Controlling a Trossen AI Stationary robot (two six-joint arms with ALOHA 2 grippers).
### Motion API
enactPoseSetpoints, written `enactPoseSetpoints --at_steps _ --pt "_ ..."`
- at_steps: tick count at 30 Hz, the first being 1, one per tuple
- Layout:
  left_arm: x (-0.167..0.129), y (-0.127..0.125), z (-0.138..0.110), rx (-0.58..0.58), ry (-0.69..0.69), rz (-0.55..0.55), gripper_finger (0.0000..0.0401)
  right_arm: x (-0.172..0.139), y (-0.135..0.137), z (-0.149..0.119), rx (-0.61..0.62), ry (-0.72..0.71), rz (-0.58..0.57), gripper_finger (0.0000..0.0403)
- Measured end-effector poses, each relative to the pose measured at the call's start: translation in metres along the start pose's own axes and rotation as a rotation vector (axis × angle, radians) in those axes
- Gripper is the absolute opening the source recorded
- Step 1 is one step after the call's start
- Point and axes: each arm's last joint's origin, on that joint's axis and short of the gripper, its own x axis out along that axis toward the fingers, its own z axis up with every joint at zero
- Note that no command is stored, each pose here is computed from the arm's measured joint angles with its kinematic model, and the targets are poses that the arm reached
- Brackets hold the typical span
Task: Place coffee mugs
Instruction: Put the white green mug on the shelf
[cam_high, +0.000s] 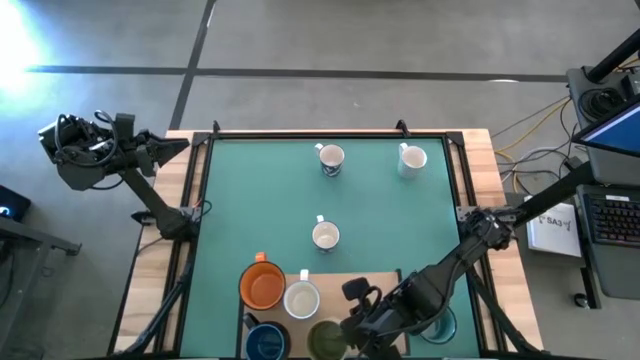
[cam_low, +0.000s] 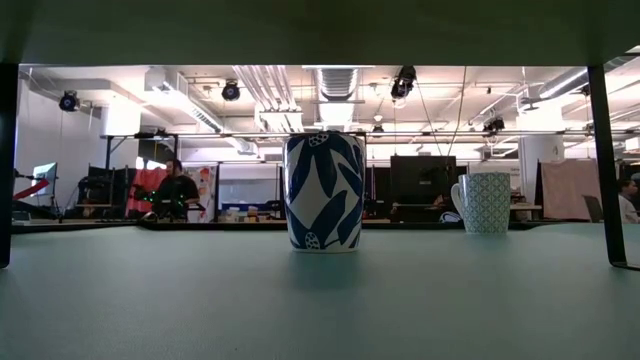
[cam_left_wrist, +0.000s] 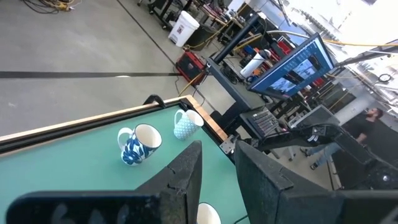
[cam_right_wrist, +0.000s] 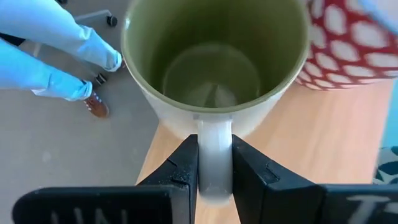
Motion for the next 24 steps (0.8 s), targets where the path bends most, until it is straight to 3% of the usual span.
enactPoseSetpoints --at_steps 4,24 --pt "0.000 0.000 0.000 0.000 0.000 0.000 0.0079 0.012 0.001 0.002 0.000 -0.002 0.002 0.0058" --pt "0.000 0.000 0.000 -0.002 0.001 -0.001 0.0079 0.012 -0.008 0.012 0.054 -0.093 -0.042 0.0058"
